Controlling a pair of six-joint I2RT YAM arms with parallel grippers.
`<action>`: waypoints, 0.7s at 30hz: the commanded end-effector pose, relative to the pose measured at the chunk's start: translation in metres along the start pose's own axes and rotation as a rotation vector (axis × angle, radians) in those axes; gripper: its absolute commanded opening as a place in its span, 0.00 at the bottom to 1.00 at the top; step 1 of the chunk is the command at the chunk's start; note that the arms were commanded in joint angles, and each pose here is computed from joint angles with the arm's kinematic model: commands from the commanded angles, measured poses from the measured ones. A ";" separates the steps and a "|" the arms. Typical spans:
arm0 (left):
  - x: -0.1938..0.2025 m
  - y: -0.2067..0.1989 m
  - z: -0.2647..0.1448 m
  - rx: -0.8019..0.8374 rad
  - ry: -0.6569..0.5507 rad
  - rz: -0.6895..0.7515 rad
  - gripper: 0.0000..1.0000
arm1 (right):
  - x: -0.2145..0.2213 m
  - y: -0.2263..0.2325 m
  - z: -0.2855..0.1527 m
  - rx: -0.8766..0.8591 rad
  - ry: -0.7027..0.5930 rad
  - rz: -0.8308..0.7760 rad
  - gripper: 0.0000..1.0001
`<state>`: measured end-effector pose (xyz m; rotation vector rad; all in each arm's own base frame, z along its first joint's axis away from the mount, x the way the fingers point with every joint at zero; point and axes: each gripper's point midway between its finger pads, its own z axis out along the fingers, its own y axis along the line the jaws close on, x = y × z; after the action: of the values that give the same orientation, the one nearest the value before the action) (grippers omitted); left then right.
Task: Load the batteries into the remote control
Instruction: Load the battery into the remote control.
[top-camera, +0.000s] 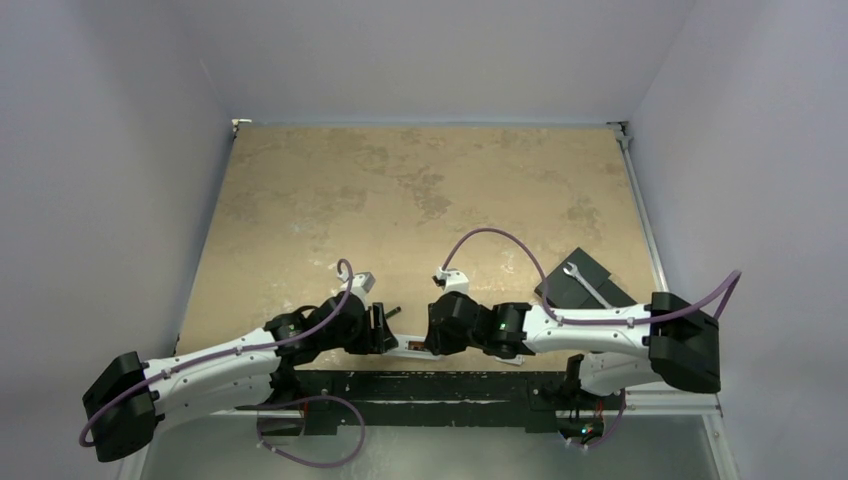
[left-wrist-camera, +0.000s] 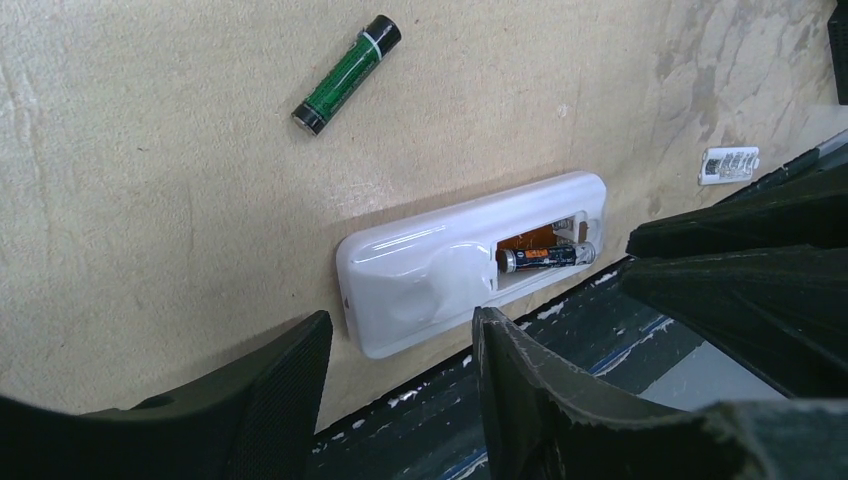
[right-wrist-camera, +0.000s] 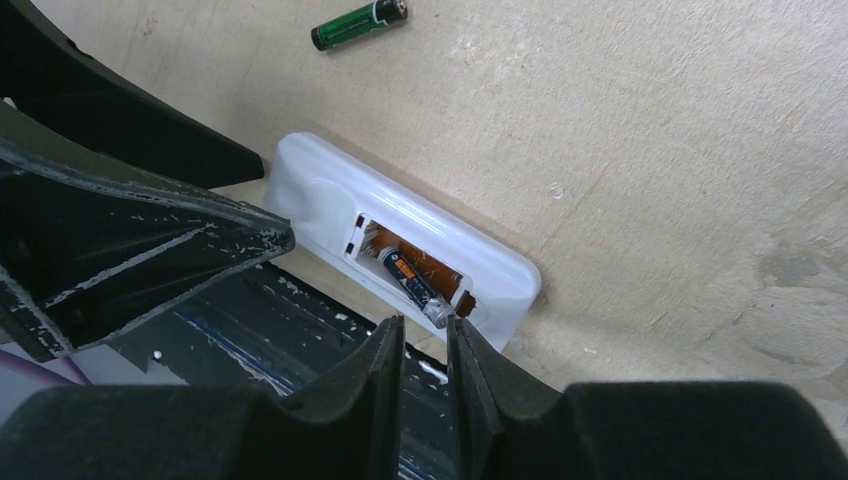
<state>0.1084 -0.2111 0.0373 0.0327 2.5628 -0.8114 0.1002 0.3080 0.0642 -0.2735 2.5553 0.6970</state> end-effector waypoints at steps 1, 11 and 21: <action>0.000 -0.007 0.002 0.035 -0.006 -0.003 0.53 | -0.004 0.005 0.004 -0.009 -0.019 0.024 0.28; 0.000 -0.008 0.001 0.044 -0.006 -0.005 0.48 | 0.000 0.006 0.007 -0.009 -0.002 0.021 0.26; 0.000 -0.007 0.001 0.043 -0.005 -0.003 0.46 | 0.002 0.005 0.009 -0.004 0.011 0.016 0.23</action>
<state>0.1061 -0.2111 0.0343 0.0378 2.5698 -0.8198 0.0989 0.3093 0.0532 -0.2787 2.5812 0.6729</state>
